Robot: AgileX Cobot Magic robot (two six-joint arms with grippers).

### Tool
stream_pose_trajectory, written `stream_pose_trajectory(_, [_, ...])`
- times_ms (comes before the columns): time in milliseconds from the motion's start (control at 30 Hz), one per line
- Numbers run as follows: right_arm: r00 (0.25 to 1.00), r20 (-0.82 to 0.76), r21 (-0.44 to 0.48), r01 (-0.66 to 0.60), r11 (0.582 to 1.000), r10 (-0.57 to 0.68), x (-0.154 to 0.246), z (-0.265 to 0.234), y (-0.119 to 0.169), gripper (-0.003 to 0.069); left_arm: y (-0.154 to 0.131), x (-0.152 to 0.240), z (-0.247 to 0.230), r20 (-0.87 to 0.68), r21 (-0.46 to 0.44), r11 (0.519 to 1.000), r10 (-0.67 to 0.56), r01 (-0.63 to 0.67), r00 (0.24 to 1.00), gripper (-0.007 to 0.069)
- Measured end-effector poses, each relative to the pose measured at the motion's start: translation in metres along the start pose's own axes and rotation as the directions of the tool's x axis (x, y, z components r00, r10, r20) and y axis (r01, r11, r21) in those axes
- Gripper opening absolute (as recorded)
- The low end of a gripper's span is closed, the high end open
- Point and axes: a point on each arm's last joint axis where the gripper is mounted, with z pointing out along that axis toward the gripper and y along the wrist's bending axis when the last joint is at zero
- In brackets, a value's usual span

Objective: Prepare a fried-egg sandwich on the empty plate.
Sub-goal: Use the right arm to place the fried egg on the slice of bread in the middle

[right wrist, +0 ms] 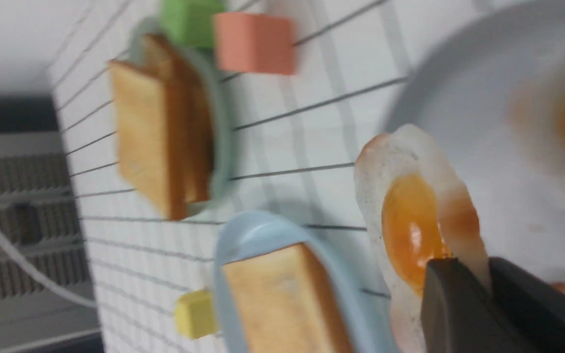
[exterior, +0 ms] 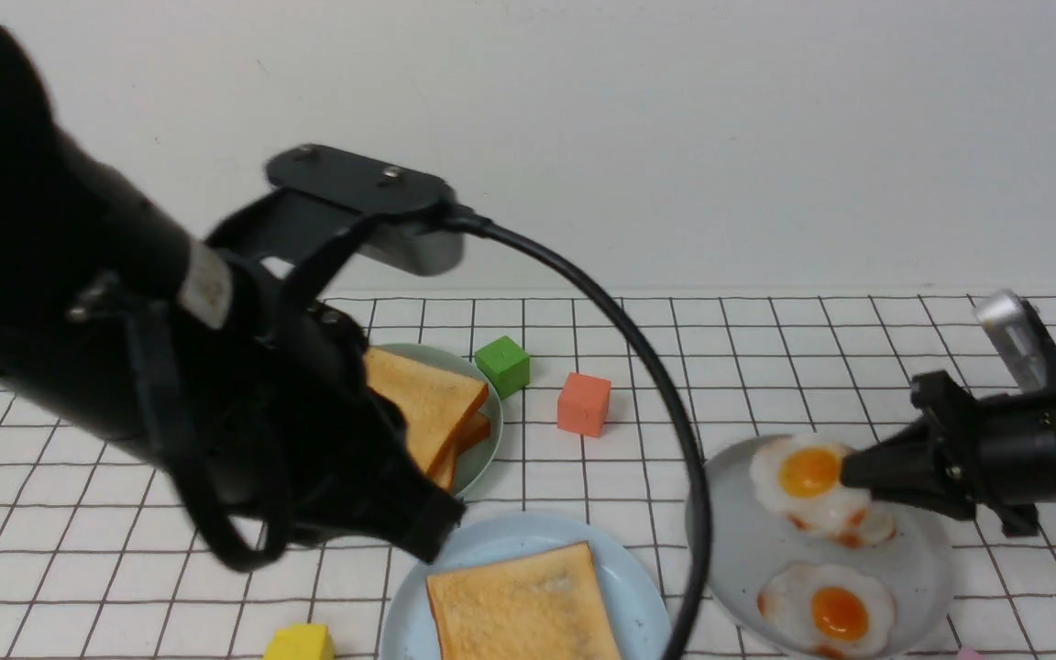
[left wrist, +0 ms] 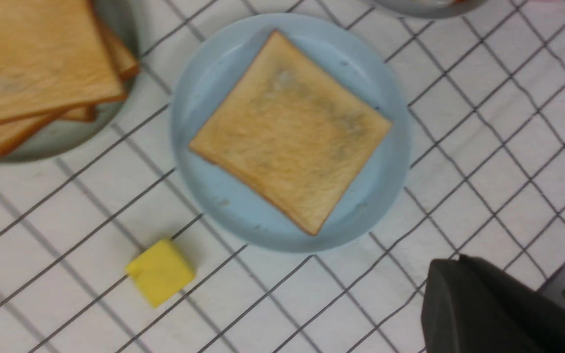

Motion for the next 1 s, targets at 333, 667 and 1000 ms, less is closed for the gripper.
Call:
stream_pose_trajectory(333, [0.951,-0.197,-0.142,0.211,0.967,-0.237,0.076,0.084,0.085,0.0068,0.004,0.028,-0.064,0.156,-0.039,0.994,-0.098,0.105,0.983,-0.0013])
stream_pose_trajectory(667, [0.929,-0.255,-0.021,0.27,0.963,-0.267,0.099,0.119,0.074,0.0313,0.004,0.031,-0.068,0.162,-0.037,0.993,-0.101,0.108,0.982,-0.0008])
stream_pose_trajectory(1000, [0.817,-0.249,0.14,0.562,0.815,-0.52,0.037,0.056,0.115,0.0669,0.005,0.012,-0.044,0.166,-0.048,0.993,-0.098,0.107,0.981,0.0003])
